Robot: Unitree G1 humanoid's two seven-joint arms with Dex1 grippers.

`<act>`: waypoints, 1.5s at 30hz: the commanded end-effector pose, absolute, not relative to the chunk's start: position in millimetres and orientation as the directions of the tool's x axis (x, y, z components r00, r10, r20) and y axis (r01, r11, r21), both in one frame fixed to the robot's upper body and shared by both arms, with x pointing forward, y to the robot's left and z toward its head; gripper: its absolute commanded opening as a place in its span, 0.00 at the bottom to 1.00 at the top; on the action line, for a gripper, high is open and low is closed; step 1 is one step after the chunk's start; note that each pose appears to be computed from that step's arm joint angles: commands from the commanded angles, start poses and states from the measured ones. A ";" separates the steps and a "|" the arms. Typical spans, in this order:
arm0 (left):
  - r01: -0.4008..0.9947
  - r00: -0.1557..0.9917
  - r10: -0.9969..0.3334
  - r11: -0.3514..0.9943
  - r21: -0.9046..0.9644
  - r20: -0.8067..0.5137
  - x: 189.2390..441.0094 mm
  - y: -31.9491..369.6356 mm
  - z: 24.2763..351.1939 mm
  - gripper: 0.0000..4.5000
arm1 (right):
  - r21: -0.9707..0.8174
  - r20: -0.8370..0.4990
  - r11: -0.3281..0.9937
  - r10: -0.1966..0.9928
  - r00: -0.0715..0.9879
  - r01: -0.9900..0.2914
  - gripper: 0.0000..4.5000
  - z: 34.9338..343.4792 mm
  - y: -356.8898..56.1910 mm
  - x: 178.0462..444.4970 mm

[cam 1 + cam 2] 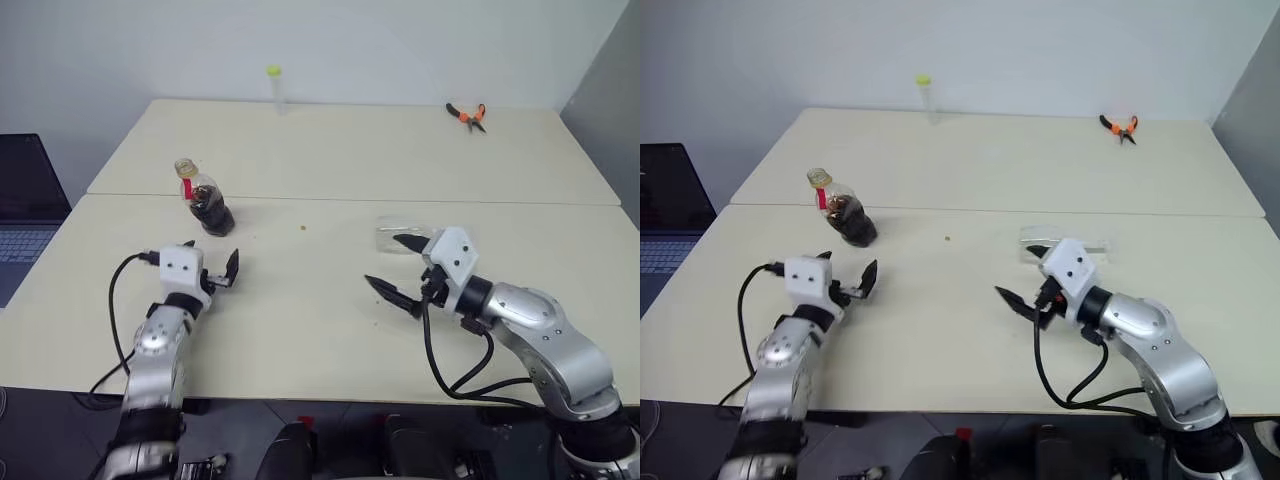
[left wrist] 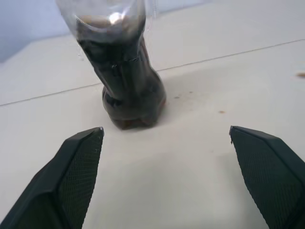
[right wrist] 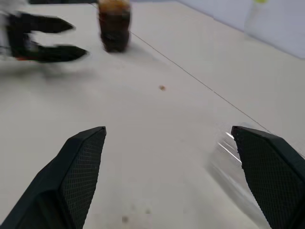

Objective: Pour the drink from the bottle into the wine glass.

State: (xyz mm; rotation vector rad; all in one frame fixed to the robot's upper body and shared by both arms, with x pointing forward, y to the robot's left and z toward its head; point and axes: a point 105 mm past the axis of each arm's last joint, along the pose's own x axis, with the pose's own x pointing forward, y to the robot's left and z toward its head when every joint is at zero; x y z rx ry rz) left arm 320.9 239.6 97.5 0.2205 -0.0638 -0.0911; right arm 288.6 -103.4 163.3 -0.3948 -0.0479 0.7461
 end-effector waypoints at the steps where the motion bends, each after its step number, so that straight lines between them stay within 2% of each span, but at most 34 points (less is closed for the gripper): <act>1: 0.159 0.974 -0.192 0.956 0.247 0.117 316.7 211.8 125.0 0.99 | -0.582 -0.006 0.698 0.509 0.861 -0.416 1.00 172.7 -127.2 306.5; 3: 0.264 0.947 -0.301 0.928 0.262 0.110 319.1 192.4 131.2 0.99 | -0.717 0.008 0.635 0.417 0.909 -0.286 1.00 168.2 -135.0 319.5; 6: 0.420 0.884 -0.460 0.859 0.292 0.083 324.9 168.0 140.9 0.99 | -0.882 0.005 0.437 0.379 0.925 -0.175 1.00 159.5 -135.9 333.3; 11: 0.589 0.769 -0.637 0.735 0.337 0.045 338.3 152.3 163.8 0.99 | -0.958 0.007 0.277 0.274 0.962 -0.072 1.00 148.0 -148.5 351.4; 15: 0.711 0.657 -0.754 0.618 0.335 -0.005 336.1 140.2 170.5 0.99 | -0.993 0.007 0.114 0.228 0.974 -0.020 1.00 140.3 -157.3 357.7; 21: 0.793 0.562 -0.825 0.515 0.326 -0.064 331.8 134.0 165.4 0.99 | -1.000 0.024 0.001 0.184 0.983 0.025 1.00 133.7 -154.0 363.4; 32: 0.802 0.545 -0.837 0.502 0.322 -0.051 338.3 127.1 157.2 0.99 | -0.997 0.028 -0.064 0.116 0.993 0.036 1.00 111.6 -151.9 389.8; 35: 0.801 0.544 -0.838 0.503 0.325 -0.046 339.5 126.1 156.4 1.00 | -0.997 0.021 -0.075 0.110 0.994 0.030 0.87 107.3 -154.4 395.4; 36: 0.800 0.545 -0.837 0.503 0.326 -0.044 339.9 126.0 156.1 1.00 | -0.997 0.020 -0.077 0.109 0.994 0.029 0.80 106.6 -155.0 396.6; 43: 0.781 0.569 -0.822 0.533 0.327 -0.019 342.4 129.8 154.9 1.00 | -0.996 0.044 -0.075 0.094 0.995 0.051 0.24 110.1 -153.0 395.2; 44: 0.778 0.573 -0.820 0.538 0.324 -0.016 342.5 130.2 154.7 1.00 | -0.996 0.049 -0.066 0.085 0.995 0.054 0.13 111.1 -153.8 394.2; 45: 0.775 0.577 -0.817 0.543 0.321 -0.011 342.6 130.6 154.7 1.00 | -0.996 0.059 -0.058 0.079 0.995 0.063 0.08 113.4 -154.1 393.4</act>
